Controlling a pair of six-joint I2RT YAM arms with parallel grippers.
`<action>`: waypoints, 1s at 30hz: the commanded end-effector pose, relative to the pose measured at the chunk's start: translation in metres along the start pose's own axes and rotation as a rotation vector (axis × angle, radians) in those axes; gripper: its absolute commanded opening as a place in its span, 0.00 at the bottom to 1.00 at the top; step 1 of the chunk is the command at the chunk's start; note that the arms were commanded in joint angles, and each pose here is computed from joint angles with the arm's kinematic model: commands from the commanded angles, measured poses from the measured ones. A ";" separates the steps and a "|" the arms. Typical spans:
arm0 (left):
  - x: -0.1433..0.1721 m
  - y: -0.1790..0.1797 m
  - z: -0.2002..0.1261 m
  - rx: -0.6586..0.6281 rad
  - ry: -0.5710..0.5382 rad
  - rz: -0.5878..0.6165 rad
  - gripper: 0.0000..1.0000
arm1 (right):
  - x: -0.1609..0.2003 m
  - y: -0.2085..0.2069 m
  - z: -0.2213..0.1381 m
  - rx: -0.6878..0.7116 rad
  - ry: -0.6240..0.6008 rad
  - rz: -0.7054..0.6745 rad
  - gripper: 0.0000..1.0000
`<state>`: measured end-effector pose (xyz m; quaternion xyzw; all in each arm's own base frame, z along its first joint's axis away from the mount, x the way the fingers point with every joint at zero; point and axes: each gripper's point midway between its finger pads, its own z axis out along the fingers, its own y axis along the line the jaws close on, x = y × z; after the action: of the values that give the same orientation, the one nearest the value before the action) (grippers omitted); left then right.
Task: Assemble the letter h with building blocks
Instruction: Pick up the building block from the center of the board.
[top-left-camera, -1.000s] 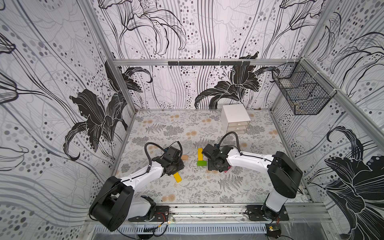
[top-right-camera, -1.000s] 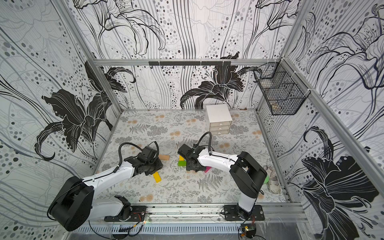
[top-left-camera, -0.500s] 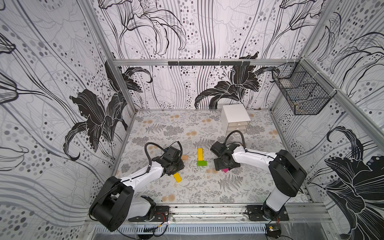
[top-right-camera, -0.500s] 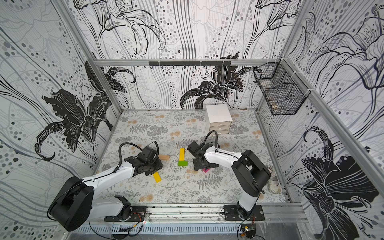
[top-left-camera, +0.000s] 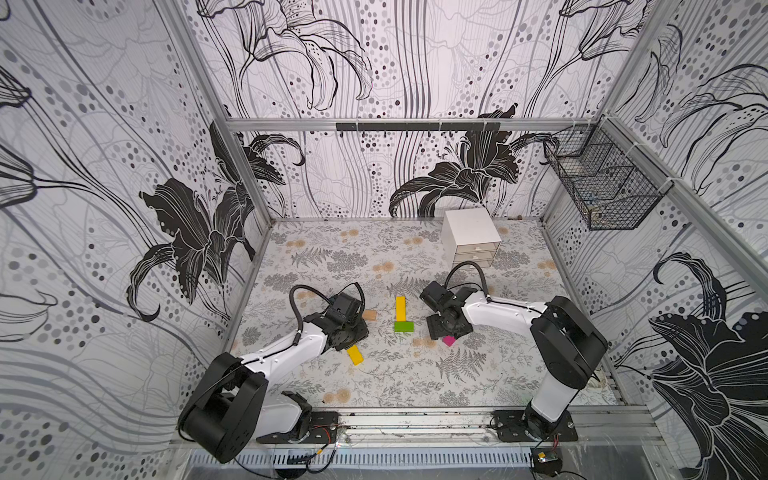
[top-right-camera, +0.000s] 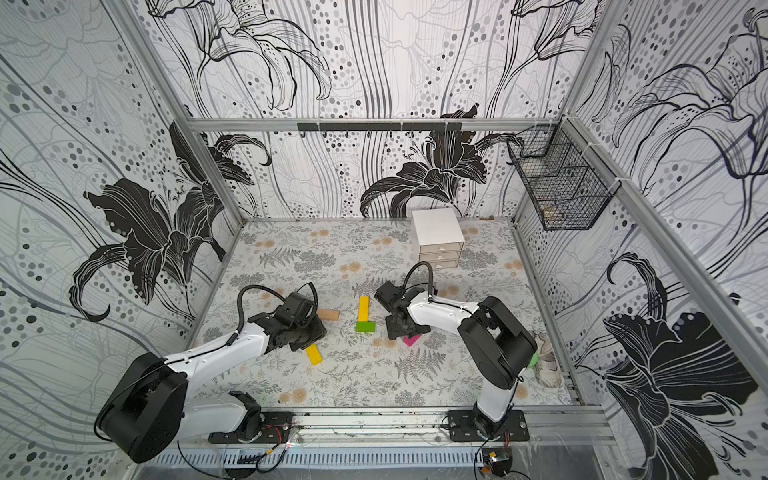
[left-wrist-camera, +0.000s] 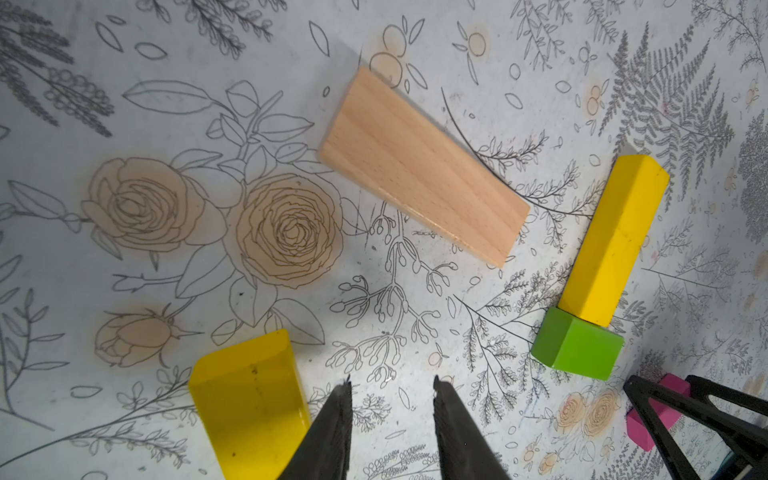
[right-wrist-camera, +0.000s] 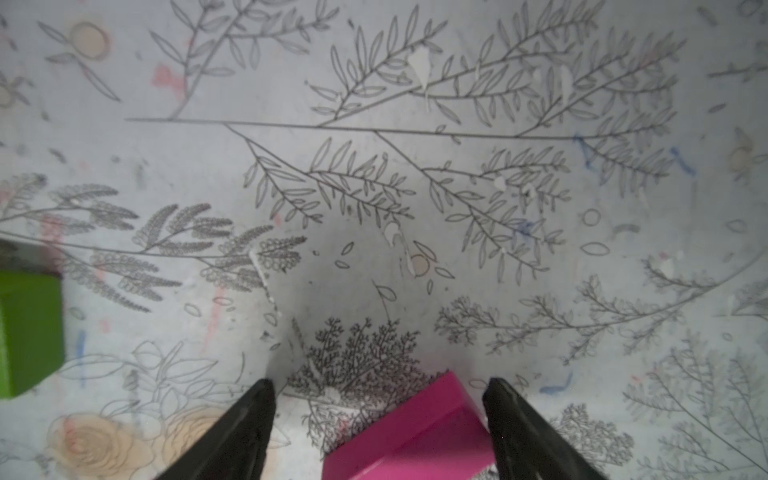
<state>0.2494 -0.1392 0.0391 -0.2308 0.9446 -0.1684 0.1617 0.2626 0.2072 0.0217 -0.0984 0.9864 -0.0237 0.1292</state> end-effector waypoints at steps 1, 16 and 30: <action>0.001 -0.003 0.002 0.013 0.002 0.020 0.36 | 0.026 -0.006 0.007 -0.005 0.077 -0.012 0.83; 0.002 -0.003 0.005 0.011 0.010 0.019 0.36 | 0.040 -0.002 -0.009 -0.082 0.088 0.011 0.80; 0.000 -0.004 0.005 0.011 0.007 0.018 0.36 | 0.027 -0.001 -0.020 -0.080 0.041 0.103 0.44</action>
<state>0.2486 -0.1396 0.0347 -0.2295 0.9466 -0.1650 0.1553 0.2285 0.1995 0.0224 -0.0772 0.9924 0.0186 0.0940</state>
